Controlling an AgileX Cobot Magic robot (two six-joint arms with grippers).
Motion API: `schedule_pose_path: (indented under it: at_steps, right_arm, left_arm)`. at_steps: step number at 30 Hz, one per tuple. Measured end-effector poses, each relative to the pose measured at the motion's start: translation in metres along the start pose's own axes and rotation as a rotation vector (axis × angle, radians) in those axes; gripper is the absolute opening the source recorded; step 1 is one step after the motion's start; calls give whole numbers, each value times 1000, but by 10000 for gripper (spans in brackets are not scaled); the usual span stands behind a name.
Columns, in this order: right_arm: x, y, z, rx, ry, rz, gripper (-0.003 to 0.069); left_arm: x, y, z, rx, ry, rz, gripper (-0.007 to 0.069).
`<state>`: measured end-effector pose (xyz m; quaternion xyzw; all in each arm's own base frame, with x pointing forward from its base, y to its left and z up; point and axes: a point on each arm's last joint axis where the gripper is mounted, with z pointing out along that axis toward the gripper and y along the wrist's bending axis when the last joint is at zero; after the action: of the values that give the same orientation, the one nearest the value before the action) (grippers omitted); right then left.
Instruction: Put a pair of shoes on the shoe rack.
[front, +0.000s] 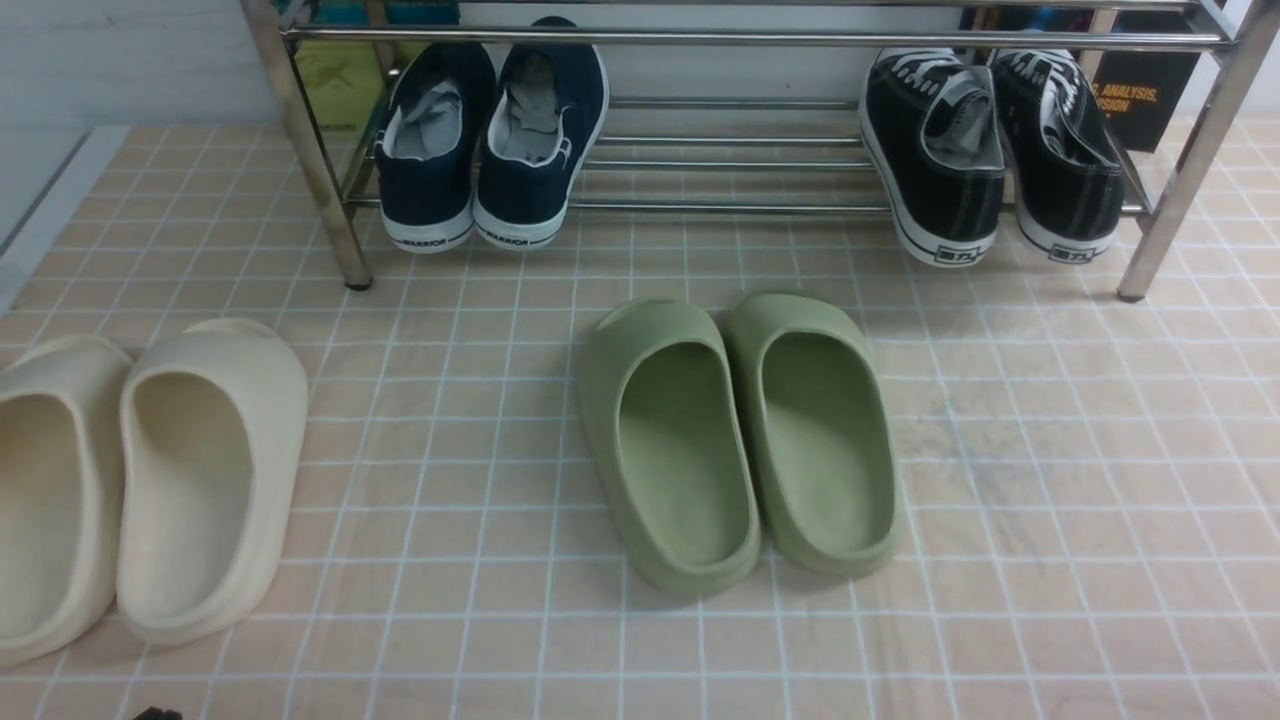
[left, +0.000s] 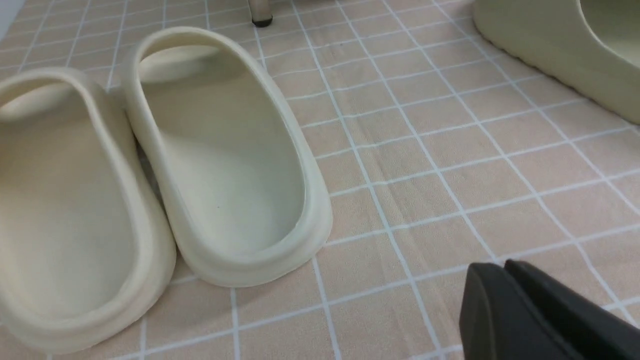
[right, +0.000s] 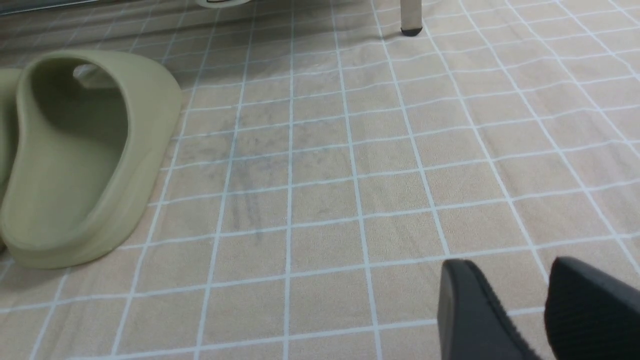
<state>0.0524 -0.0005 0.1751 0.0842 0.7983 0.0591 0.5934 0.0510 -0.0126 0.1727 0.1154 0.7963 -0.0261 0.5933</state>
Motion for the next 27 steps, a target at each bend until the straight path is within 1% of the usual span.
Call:
schedule_pose_path:
  at_steps: [8,27]
  right_arm:
    - [0,0,0,0,0,0,240]
    - [0,0,0,0,0,0,240]
  left_arm:
    - [1,6,0,-67,13,-63,41]
    - [1,7,0,-73,14,-44,46]
